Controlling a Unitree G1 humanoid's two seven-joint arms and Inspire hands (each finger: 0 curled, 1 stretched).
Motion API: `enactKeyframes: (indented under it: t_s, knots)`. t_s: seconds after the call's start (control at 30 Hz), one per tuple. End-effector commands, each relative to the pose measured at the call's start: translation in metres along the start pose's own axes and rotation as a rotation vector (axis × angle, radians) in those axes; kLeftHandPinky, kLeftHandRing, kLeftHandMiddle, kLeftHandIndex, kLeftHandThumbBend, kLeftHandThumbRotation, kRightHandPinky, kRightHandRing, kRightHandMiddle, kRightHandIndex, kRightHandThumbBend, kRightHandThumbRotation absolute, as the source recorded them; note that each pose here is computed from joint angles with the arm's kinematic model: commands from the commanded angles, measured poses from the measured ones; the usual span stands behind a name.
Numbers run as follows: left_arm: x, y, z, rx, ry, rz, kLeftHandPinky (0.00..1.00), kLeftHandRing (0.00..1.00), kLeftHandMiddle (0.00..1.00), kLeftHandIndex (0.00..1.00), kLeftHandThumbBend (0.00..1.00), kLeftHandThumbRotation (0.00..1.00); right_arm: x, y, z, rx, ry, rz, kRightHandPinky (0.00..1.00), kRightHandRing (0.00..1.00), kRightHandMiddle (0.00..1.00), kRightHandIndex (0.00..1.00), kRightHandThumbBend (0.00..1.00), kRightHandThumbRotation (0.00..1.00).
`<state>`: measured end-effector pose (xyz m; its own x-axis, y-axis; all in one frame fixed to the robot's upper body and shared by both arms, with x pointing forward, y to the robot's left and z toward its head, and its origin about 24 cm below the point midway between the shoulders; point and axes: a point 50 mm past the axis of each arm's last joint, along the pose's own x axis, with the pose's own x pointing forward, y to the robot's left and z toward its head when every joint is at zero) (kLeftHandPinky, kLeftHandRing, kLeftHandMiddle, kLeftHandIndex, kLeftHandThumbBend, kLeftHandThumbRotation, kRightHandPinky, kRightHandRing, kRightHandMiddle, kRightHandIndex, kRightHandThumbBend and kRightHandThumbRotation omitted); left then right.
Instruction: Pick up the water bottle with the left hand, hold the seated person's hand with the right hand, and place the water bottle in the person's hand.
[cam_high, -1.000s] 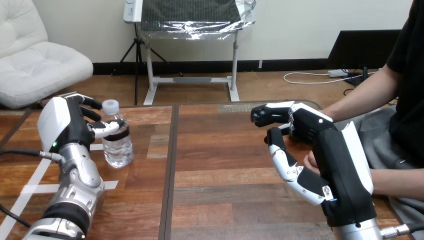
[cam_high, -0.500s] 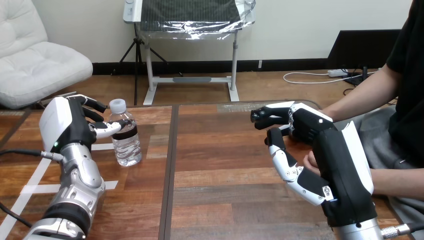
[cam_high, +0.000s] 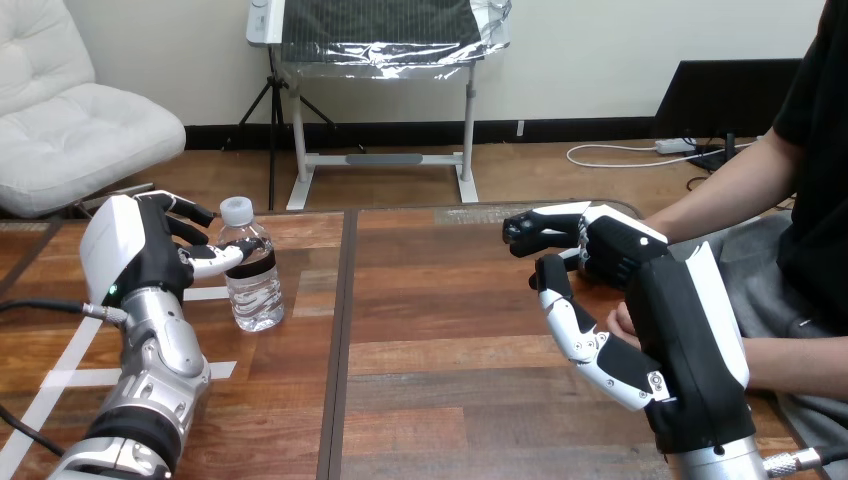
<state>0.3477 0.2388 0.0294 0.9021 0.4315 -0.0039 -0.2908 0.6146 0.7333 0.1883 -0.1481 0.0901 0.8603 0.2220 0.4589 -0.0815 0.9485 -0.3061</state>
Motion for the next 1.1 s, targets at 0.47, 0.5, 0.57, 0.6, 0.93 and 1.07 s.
enactKeyframes:
  t_s: [0.47,0.5,0.57,0.6,0.93,1.07]
  knots:
    - [-0.0004,-0.0022,0.0143,-0.02,-0.099,0.004,0.41,0.45,0.5,0.51,0.74,0.0,0.0088,-0.0062,0.0123,-0.019,-0.078,-0.008,0.49,0.66,0.7,0.61,0.17,0.0]
    - [-0.0005,-0.0022,0.0143,-0.021,-0.1,0.005,0.41,0.45,0.5,0.51,0.73,0.0,0.0088,-0.0062,0.0123,-0.019,-0.078,-0.008,0.49,0.67,0.7,0.61,0.17,0.0]
    - [-0.0008,-0.0022,0.0144,-0.02,-0.105,0.006,0.42,0.45,0.5,0.51,0.73,0.0,0.0087,-0.0061,0.0121,-0.018,-0.079,-0.007,0.49,0.67,0.7,0.61,0.17,0.0]
    - [-0.0008,-0.0022,0.0145,-0.02,-0.107,0.006,0.42,0.46,0.5,0.51,0.73,0.0,0.0087,-0.0061,0.0121,-0.018,-0.079,-0.007,0.49,0.67,0.7,0.61,0.17,0.0]
    - [-0.0014,-0.002,0.0164,-0.014,-0.126,0.021,0.42,0.47,0.51,0.51,0.73,0.0,0.0087,-0.0057,0.012,-0.015,-0.078,-0.006,0.5,0.66,0.7,0.61,0.17,0.0]
    - [-0.0007,-0.0022,0.0176,0.002,-0.118,0.021,0.43,0.49,0.55,0.55,0.75,0.02,0.009,-0.0055,0.012,-0.013,-0.079,-0.006,0.5,0.66,0.7,0.61,0.17,0.0]
